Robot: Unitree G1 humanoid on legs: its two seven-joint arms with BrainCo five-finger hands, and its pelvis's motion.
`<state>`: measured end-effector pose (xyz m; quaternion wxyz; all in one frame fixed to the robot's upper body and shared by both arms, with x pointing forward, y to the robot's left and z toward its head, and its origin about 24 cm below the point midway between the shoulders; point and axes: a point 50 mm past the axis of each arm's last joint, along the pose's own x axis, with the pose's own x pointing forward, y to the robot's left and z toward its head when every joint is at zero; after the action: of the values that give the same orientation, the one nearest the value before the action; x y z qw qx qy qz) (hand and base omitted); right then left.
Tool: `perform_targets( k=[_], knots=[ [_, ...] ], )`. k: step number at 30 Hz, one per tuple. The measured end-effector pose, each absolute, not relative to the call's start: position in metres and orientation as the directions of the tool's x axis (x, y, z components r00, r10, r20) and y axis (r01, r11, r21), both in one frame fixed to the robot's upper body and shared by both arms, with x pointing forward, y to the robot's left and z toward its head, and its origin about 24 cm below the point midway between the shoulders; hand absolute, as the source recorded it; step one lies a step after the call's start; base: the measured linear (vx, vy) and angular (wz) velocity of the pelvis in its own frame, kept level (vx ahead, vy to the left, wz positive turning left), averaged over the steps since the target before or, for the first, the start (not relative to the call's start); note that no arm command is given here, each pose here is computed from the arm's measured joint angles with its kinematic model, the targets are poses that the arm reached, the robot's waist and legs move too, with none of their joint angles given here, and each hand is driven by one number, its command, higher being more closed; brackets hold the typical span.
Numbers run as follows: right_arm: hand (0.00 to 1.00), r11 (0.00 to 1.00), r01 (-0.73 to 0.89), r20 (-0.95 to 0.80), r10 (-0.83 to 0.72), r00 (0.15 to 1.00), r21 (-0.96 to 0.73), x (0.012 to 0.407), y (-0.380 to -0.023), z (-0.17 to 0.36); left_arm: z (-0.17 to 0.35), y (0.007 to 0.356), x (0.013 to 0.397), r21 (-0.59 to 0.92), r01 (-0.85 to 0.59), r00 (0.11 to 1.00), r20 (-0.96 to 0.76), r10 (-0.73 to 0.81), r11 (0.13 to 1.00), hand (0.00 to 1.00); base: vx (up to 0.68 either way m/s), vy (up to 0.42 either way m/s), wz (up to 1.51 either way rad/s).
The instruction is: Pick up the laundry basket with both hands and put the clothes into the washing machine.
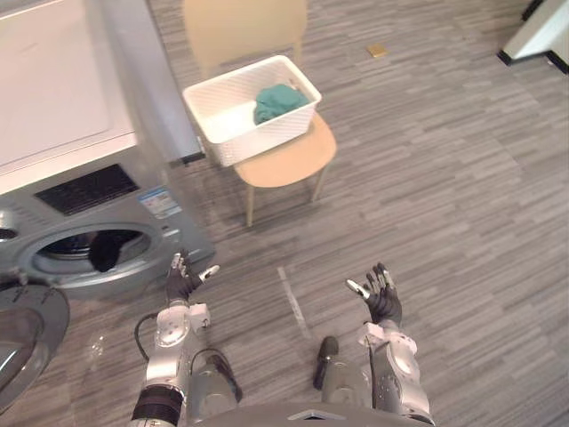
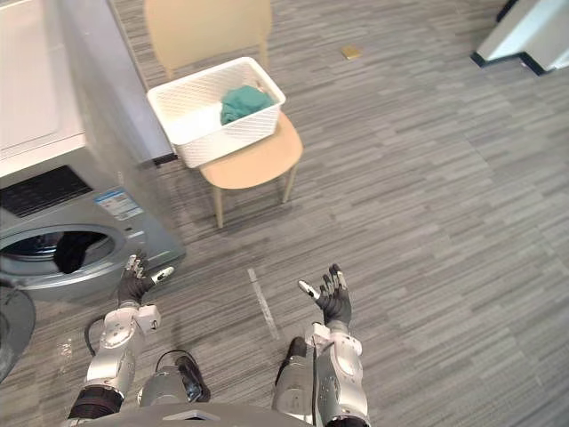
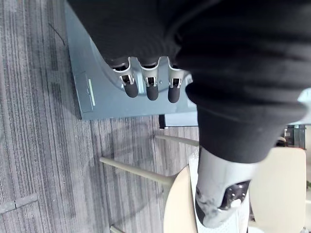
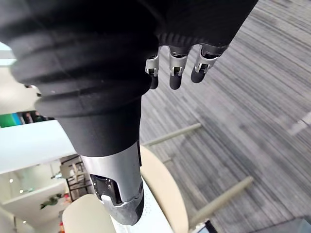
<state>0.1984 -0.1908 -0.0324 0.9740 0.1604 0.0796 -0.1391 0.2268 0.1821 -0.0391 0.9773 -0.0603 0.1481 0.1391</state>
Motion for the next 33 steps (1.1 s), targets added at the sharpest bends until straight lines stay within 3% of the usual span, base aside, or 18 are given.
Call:
perform_targets(
  k=[6,13,16,19,26,33],
  knots=[
    [0.00,0.938,0.233,-0.229,-0.175,0.958,0.258,0.182,-0.186,-0.039,-0.071,0.170,0.191,-0.076,-0.269,0.867,-0.453,0.207,0.960,0.00,0.20,-0.388,-1.10],
    [0.00,0.940,0.187,-0.198,-0.133,0.971,0.286,0.182,-0.187,-0.032,-0.070,0.146,0.192,-0.129,-0.195,0.886,-0.447,0.119,0.972,0.00,0.24,-0.124,-0.57],
    [0.00,0.953,0.117,-0.154,-0.076,0.985,0.280,0.196,-0.179,-0.023,-0.056,0.141,0.197,-0.171,-0.178,0.916,-0.389,0.100,0.969,0.00,0.38,0.050,-0.05],
    [0.00,0.961,-0.076,-0.083,0.101,0.991,0.265,0.221,-0.142,-0.008,-0.061,0.153,0.183,-0.176,-0.238,0.900,-0.411,0.148,0.955,0.00,0.42,0.040,0.01],
    [0.00,0.949,-0.227,-0.060,0.245,0.968,0.219,0.216,-0.103,-0.002,-0.063,0.161,0.179,-0.150,-0.256,0.887,-0.429,0.170,0.955,0.00,0.50,-0.058,1.31],
    [0.00,0.954,-0.237,0.046,0.232,0.972,0.181,0.201,-0.105,0.026,-0.064,0.155,0.178,-0.163,-0.262,0.884,-0.436,0.168,0.951,0.00,0.31,-0.303,1.76]
  ],
)
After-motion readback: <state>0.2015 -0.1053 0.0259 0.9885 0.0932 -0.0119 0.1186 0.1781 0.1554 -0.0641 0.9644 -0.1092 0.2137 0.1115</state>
